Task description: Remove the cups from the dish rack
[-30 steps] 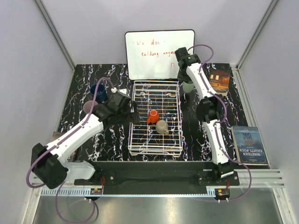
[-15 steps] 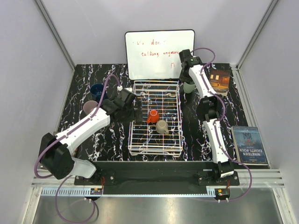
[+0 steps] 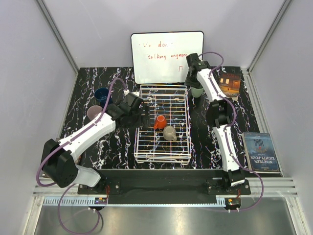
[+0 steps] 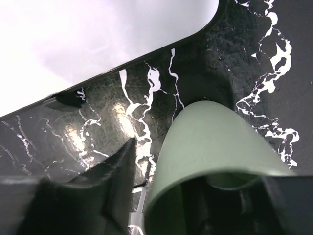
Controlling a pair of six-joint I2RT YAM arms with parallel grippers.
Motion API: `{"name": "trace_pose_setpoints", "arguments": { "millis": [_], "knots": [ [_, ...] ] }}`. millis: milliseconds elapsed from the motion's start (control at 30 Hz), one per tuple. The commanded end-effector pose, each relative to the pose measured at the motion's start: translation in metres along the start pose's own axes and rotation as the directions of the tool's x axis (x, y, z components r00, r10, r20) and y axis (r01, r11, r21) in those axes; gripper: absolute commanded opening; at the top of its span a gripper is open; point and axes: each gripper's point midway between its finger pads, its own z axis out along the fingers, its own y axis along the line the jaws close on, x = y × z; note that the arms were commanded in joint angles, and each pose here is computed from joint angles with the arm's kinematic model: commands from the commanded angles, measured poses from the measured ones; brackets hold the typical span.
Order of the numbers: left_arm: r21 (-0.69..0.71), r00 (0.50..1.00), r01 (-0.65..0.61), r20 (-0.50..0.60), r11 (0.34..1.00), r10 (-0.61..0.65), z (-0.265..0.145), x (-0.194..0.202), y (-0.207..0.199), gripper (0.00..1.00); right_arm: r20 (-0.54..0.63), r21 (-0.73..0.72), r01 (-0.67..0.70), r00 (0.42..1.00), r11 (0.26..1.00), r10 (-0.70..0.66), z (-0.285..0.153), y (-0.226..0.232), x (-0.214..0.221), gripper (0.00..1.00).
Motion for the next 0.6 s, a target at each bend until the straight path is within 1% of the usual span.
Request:
{"name": "trace_pose_setpoints", "arguments": {
  "millis": [0, 67, 133, 267, 333, 367, 400, 433, 467, 500, 533, 567],
  "knots": [
    [0.096, 0.998, 0.003, 0.058, 0.995, -0.008, -0.01, -0.017, -0.019, 0.99, 0.131, -0.106, -0.026, 0.991, 0.994, 0.04, -0.071, 0.02, -0.043, 0.52],
    [0.098, 0.998, 0.005, 0.066, 0.995, -0.011, -0.012, -0.018, -0.019, 0.99, 0.153, -0.111, -0.023, 0.987, 0.994, 0.04, -0.085, 0.02, -0.049, 0.56],
    [0.098, 0.997, 0.008, 0.071, 0.995, -0.015, -0.012, -0.018, -0.018, 0.99, 0.194, -0.123, -0.028, 0.98, 0.992, 0.052, -0.107, 0.02, -0.061, 0.6],
    [0.098, 0.997, 0.016, 0.069, 0.995, -0.023, -0.013, -0.016, -0.018, 0.99, 0.236, -0.138, -0.028, 0.97, 0.99, 0.061, -0.139, 0.015, -0.072, 0.62],
    [0.097, 0.997, 0.017, 0.075, 0.995, -0.024, -0.014, -0.017, -0.017, 0.99, 0.263, -0.158, -0.035, 0.962, 0.987, 0.077, -0.166, 0.012, -0.079, 0.62],
    [0.092, 0.996, 0.016, 0.082, 0.996, -0.024, -0.015, -0.018, -0.016, 0.99, 0.254, -0.155, -0.029, 0.965, 0.987, 0.068, -0.171, 0.011, -0.074, 0.62],
    [0.085, 0.996, 0.015, 0.087, 0.996, -0.023, -0.015, -0.019, -0.015, 0.99, 0.276, -0.203, -0.012, 0.959, 0.979, 0.069, -0.201, 0.017, -0.075, 0.62],
    [0.078, 0.996, 0.012, 0.093, 0.997, -0.019, -0.015, -0.019, -0.013, 0.99, 0.276, -0.228, 0.007, 0.959, 0.974, 0.058, -0.216, 0.02, -0.071, 0.62],
    [0.064, 0.994, 0.007, 0.106, 0.998, -0.014, -0.015, -0.021, -0.01, 0.99, 0.266, -0.238, 0.052, 0.964, 0.97, 0.014, -0.215, 0.024, -0.06, 0.62],
    [0.055, 0.994, 0.002, 0.112, 0.998, -0.008, -0.014, -0.022, -0.009, 0.99, 0.305, -0.31, 0.087, 0.952, 0.947, 0.012, -0.253, 0.03, -0.059, 0.62],
    [0.046, 0.994, -0.002, 0.112, 0.999, -0.003, -0.012, -0.022, -0.008, 0.99, 0.314, -0.349, 0.122, 0.949, 0.929, -0.007, -0.267, 0.038, -0.049, 0.62],
    [0.04, 0.993, -0.015, 0.118, 0.999, 0.01, -0.011, -0.023, -0.008, 0.99, 0.298, -0.372, 0.141, 0.954, 0.917, -0.026, -0.255, 0.043, -0.032, 0.63]
  ]
}}
